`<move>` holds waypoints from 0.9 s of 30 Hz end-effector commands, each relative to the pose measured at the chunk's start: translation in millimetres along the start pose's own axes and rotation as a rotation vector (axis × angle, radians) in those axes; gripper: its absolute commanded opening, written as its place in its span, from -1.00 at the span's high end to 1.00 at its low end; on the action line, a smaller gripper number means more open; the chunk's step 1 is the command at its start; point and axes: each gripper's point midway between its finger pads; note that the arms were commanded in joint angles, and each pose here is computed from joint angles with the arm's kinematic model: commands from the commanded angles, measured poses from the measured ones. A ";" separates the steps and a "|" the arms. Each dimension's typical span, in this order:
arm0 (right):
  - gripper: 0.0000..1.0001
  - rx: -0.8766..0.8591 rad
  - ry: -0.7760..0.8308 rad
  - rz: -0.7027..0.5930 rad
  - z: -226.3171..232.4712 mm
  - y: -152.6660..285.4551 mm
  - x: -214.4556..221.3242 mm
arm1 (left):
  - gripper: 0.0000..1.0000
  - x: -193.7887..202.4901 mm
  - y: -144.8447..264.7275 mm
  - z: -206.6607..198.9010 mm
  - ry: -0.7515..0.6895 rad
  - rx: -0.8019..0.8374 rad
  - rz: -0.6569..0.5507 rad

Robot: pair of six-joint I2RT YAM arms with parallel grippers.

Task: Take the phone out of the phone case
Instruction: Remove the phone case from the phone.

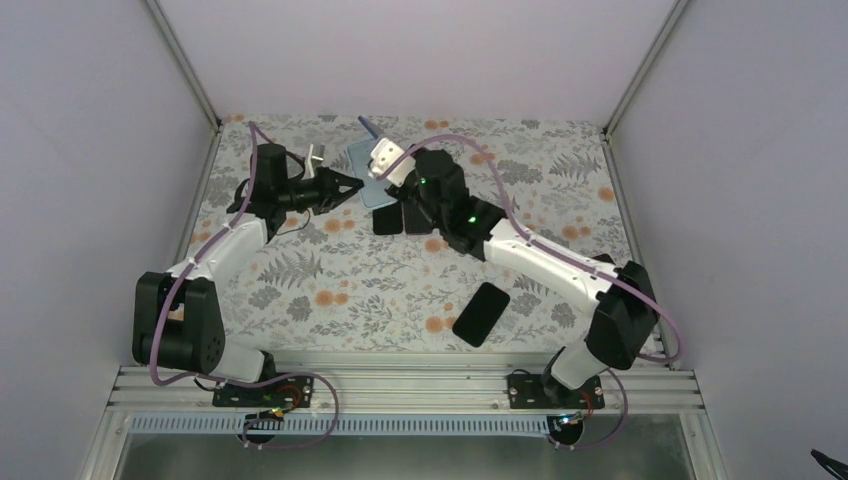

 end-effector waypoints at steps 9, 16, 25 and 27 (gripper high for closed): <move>0.92 -0.091 -0.299 -0.084 -65.8 41.3 -52.1 | 0.95 -14.1 12.4 17.7 -0.139 -0.117 -0.017; 0.92 -0.073 -0.345 -0.065 -93.5 60.5 -41.4 | 0.95 6.9 5.2 73.2 -0.181 -0.195 0.155; 0.92 -0.057 -0.386 -0.041 -108.3 63.0 -23.2 | 0.95 16.5 4.9 138.6 -0.138 -0.343 0.192; 0.92 -0.056 -0.386 -0.038 -108.4 62.2 -21.5 | 0.95 15.2 5.5 146.9 -0.135 -0.373 0.187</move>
Point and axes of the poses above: each gripper's point midway between its finger pads, its own y axis back along the fingers, its own z axis along the line the jaws close on, x = y × z, and after that the axes turned 7 degrees about -y, right-handed
